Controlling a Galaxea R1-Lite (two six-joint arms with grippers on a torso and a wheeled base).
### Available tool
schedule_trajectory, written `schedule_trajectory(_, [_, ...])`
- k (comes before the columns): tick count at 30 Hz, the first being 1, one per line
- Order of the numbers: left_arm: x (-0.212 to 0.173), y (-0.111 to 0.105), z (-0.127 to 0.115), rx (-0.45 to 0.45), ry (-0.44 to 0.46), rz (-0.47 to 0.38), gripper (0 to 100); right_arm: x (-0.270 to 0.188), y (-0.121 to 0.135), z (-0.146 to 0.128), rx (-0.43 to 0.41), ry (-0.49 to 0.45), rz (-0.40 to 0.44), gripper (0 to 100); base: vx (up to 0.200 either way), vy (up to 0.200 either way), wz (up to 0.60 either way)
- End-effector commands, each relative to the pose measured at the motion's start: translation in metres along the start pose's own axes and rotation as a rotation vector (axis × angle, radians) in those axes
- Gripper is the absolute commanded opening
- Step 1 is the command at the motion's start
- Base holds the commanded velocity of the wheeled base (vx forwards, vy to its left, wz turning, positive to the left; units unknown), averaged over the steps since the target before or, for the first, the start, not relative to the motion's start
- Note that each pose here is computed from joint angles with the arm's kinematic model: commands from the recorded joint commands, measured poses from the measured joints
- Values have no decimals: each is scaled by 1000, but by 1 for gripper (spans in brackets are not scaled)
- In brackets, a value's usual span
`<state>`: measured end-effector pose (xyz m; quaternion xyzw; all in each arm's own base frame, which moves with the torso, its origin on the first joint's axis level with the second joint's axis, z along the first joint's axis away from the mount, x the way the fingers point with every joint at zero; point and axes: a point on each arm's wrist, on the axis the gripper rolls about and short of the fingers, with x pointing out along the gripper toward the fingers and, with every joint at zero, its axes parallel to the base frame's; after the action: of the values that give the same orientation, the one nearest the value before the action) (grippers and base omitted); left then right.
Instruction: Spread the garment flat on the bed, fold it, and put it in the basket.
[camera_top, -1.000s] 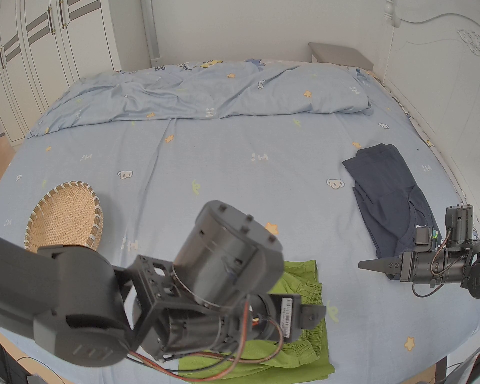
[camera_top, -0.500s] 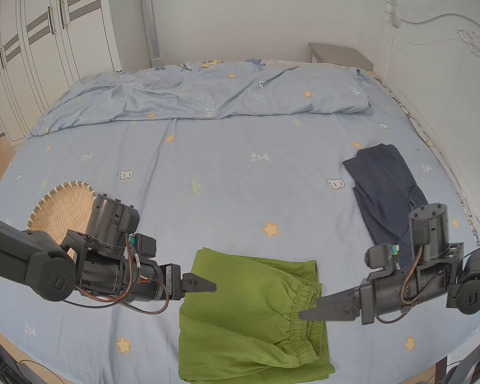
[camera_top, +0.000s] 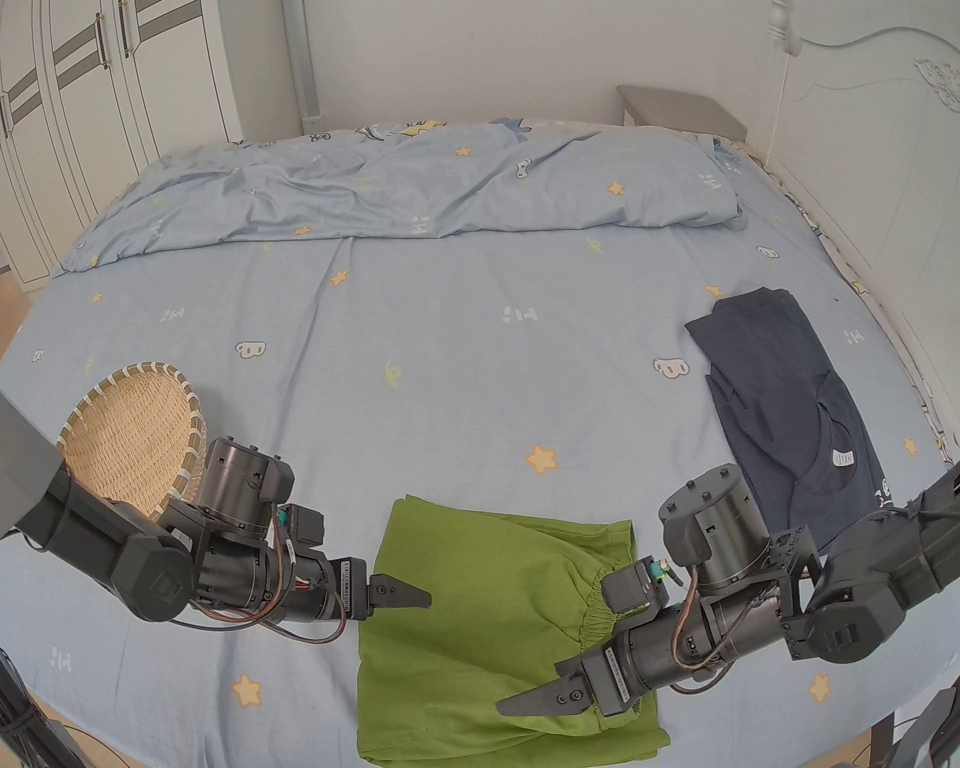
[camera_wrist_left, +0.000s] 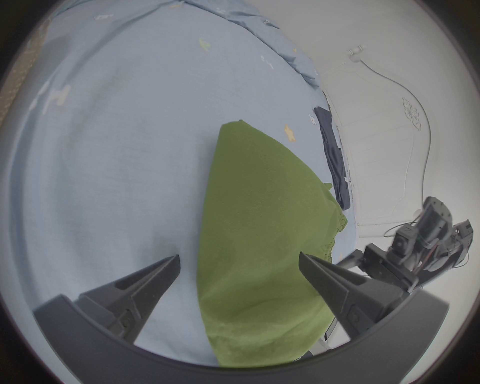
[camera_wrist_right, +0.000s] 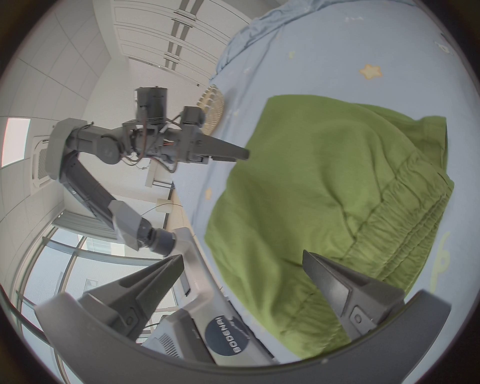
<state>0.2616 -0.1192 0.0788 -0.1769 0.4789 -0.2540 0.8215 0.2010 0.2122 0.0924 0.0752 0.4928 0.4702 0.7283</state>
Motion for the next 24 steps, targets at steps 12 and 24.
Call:
schedule_trajectory(12, [23, 0, -3, -48, 55, -152, 100, -17, -86, -31, 160, 15, -151, 100, 0, 0, 0])
schedule_trajectory(24, [39, -1, -26, -24, 119, -203, 100, -24, -95, -37, 172, 4, -151, 100, 0, 0, 0])
